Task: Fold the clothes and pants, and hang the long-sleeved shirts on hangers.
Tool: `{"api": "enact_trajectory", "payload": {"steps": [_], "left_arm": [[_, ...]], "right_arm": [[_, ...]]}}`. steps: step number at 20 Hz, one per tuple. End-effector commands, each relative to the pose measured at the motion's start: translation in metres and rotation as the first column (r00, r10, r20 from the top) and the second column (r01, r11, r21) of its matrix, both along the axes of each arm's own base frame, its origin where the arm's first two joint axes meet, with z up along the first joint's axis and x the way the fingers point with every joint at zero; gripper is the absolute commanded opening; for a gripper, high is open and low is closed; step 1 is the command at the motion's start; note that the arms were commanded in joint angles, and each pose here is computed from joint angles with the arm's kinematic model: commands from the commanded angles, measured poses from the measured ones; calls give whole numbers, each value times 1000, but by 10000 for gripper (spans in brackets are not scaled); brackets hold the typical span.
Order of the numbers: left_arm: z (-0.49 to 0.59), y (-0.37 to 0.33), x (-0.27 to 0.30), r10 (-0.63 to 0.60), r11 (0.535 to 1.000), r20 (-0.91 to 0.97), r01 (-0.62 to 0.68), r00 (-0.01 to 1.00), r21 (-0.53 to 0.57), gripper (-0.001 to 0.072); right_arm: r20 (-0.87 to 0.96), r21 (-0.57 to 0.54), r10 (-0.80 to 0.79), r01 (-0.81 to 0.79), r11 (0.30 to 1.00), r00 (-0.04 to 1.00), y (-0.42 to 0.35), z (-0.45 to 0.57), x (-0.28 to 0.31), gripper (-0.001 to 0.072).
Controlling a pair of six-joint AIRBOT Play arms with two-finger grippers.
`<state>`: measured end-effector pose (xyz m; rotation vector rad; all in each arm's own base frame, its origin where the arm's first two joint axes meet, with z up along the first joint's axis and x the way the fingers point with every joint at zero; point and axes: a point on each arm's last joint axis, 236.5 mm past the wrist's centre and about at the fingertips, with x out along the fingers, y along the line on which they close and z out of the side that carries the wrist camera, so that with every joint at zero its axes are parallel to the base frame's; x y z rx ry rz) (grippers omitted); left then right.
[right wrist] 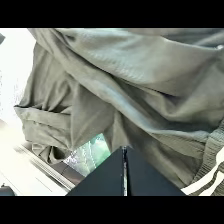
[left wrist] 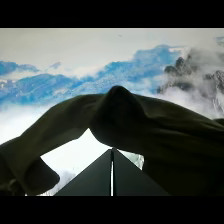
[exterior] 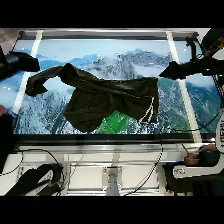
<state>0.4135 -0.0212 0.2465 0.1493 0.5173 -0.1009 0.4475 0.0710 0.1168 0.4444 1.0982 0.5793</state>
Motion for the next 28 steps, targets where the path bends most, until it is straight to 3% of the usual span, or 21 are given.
{"api": "enact_trajectory", "payload": {"steps": [1, 6, 8, 10, 14, 15, 16, 17, 18, 20, 21, 22, 24, 28], "left_arm": [[-14, -18, -22, -61, 998, -95, 63, 994, 24, 6], [-20, -22, -27, -93, 993, -122, 101, 988, 58, 7], [-40, -21, -39, -140, 977, -221, 171, 965, 125, 7], [-81, -18, -68, -203, 935, -434, 305, 878, 180, 7], [-136, -32, -98, -293, 888, -656, 452, 695, 84, 12], [-150, -41, -100, -350, 856, -677, 515, 647, 50, 95], [-163, -51, -102, -403, 828, -692, 560, 599, 3, 335], [-178, -61, -105, -444, 810, -705, 584, 553, -52, 621], [-191, -68, -106, -462, 805, -720, 585, 517, -97, 651], [-219, -74, -106, -481, 773, -763, 620, 432, -137, 641], [-233, -78, -107, -498, 741, -779, 653, 381, -155, 601], [-245, -82, -108, -518, 700, -789, 694, 329, -170, 548], [-268, -82, -109, -536, 596, -812, 785, 231, -171, 541], [-295, -77, -100, -515, 557, -835, 816, 192, -156, 540]], "right_arm": [[67, -20, 23, -21, 1000, 997, 4, 32, -15, 24], [99, -67, 32, -25, 997, 995, 0, 47, -28, 25], [61, -79, 60, -55, 995, 996, 1, 42, -38, 24], [34, -85, 128, -125, 989, 991, 4, 38, -52, 24], [31, -74, 220, -217, 973, 975, 12, 39, -67, 23], [32, -69, 242, -240, 968, 970, 14, 40, -70, 23], [35, -72, 266, -263, 962, 963, 14, 39, -73, 23], [41, -78, 283, -279, 957, 958, 14, 39, -75, 23], [46, -81, 280, -276, 958, 959, 14, 39, -73, 23], [52, -83, 276, -272, 959, 960, 14, 39, -71, 24], [52, -84, 276, -272, 959, 960, 14, 39, -71, 24], [51, -84, 276, -271, 959, 960, 13, 39, -71, 24], [50, -85, 276, -271, 959, 960, 13, 39, -72, 24], [51, -85, 276, -271, 959, 960, 13, 39, -72, 24]]}}
